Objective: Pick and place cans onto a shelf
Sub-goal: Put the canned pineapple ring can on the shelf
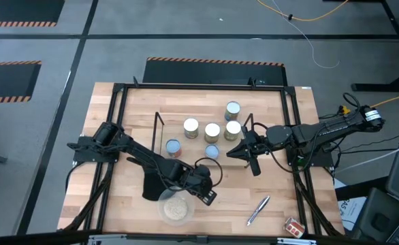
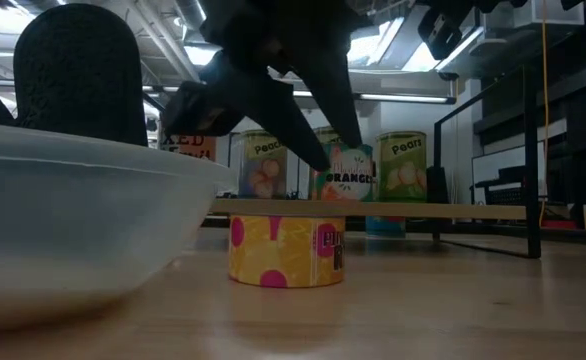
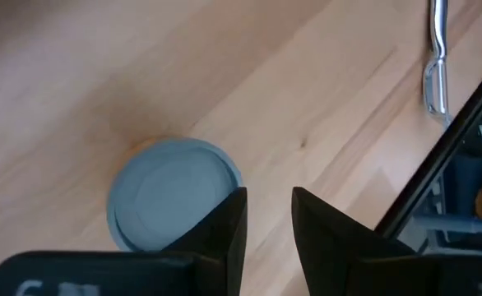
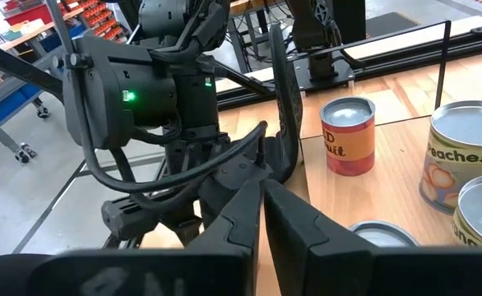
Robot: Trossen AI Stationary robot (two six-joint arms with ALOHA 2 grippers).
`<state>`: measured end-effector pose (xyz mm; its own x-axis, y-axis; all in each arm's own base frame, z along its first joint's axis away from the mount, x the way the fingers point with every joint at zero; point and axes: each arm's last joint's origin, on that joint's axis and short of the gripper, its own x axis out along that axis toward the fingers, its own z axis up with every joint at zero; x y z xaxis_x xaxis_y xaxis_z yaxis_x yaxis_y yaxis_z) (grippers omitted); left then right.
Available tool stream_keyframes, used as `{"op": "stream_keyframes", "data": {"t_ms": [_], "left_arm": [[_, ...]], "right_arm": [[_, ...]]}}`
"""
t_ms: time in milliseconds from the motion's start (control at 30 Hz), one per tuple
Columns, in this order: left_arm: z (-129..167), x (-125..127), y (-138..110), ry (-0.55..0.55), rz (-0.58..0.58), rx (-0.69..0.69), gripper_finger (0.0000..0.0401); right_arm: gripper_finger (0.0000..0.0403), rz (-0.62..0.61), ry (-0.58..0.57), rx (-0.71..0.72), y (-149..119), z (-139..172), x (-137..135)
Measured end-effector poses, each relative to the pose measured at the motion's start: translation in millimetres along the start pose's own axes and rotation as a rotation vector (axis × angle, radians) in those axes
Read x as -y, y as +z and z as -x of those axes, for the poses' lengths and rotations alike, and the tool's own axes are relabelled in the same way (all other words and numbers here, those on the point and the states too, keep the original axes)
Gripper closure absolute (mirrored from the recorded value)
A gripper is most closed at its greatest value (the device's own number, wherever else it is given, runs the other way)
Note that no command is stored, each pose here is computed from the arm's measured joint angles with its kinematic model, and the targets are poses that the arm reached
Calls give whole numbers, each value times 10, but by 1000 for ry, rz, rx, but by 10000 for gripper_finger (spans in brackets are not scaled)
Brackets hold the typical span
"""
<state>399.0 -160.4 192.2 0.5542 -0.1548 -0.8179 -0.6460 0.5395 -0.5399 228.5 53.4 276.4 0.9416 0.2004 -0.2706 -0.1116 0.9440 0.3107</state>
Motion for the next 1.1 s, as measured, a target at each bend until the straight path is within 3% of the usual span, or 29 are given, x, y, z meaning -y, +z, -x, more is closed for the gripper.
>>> {"op": "stream_keyframes", "data": {"t_ms": [733,1100], "left_arm": [[-347,-101,-43,40,23,15,311],[-330,-136,-67,72,18,-51,312]], "right_arm": [[376,3,-4,-6,-6,1,3],[376,3,-6,-15,-14,1,6]]}}
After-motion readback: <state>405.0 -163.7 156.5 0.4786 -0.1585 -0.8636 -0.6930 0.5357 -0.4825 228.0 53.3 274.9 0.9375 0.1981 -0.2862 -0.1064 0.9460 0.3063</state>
